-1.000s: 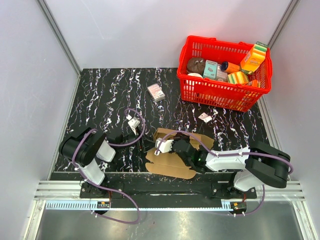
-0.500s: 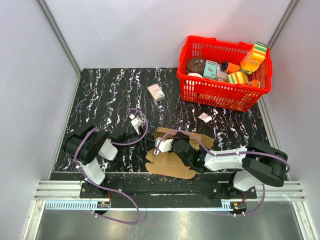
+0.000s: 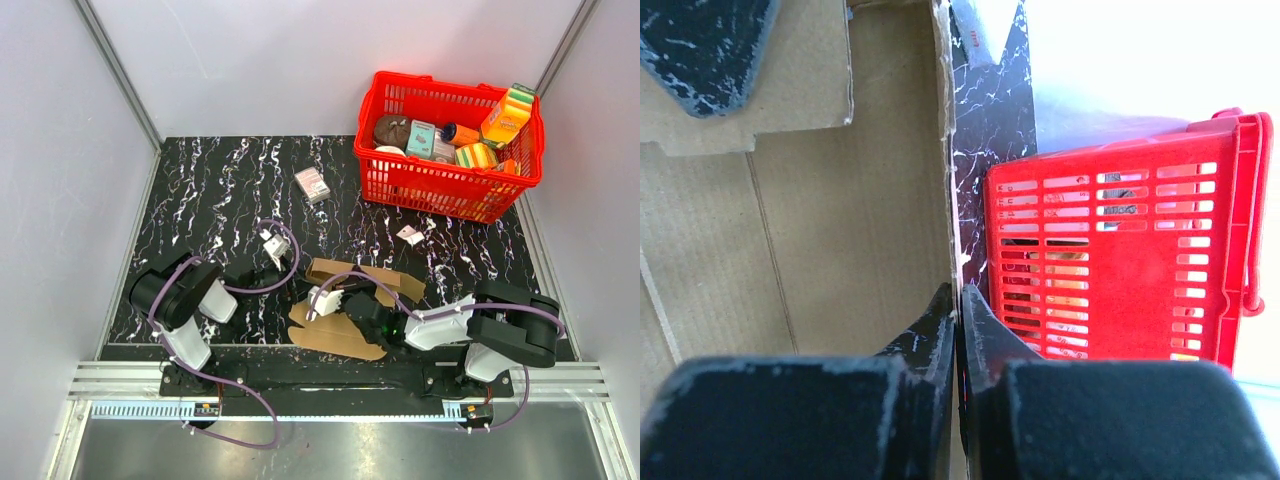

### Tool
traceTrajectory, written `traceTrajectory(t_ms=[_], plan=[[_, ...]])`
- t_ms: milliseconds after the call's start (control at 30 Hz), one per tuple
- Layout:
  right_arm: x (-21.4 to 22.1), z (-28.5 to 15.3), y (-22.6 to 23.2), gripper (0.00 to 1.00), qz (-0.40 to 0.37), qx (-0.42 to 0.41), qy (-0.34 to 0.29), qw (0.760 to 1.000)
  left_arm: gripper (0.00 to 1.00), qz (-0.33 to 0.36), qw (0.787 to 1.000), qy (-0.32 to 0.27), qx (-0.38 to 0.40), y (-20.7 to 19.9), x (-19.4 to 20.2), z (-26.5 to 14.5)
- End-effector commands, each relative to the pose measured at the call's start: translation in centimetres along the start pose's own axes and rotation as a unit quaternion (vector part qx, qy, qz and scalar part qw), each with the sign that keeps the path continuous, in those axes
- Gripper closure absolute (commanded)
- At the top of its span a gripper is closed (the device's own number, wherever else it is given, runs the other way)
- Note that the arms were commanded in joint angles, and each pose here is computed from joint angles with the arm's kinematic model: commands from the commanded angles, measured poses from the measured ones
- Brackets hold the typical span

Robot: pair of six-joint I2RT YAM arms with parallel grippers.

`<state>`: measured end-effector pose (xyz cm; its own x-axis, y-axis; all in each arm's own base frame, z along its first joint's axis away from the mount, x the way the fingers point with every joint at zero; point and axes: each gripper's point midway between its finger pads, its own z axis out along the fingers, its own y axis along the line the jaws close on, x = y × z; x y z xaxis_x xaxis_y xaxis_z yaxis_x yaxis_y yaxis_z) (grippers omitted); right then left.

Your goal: Fold the paper box

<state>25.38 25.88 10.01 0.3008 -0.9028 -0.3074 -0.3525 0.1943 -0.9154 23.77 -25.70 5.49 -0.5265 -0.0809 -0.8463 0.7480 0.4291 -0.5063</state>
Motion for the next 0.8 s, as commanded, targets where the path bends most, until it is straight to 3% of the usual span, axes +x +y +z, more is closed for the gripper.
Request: traceTrajectory(t_ms=[0, 533, 767], plan=[[-1.0, -0.4, 0.0, 0.91, 0.017, 0.006, -0.021, 1.000, 0.26, 0.137, 0.979, -0.149, 0.031, -2.4, -7.4, 0.0], [-2.4, -1.4, 0.7, 0.76, 0.033, -0.012, -0.043, 0.998, 0.39, 0.145, 0.974, -0.174, 0.004, -3.3, -7.9, 0.9], [-3.1, -2.2, 0.4, 0.66, 0.066, -0.022, -0.061, 0.996, 0.43, 0.142, 0.974, -0.178, -0.014, -3.2, -7.6, 0.9]])
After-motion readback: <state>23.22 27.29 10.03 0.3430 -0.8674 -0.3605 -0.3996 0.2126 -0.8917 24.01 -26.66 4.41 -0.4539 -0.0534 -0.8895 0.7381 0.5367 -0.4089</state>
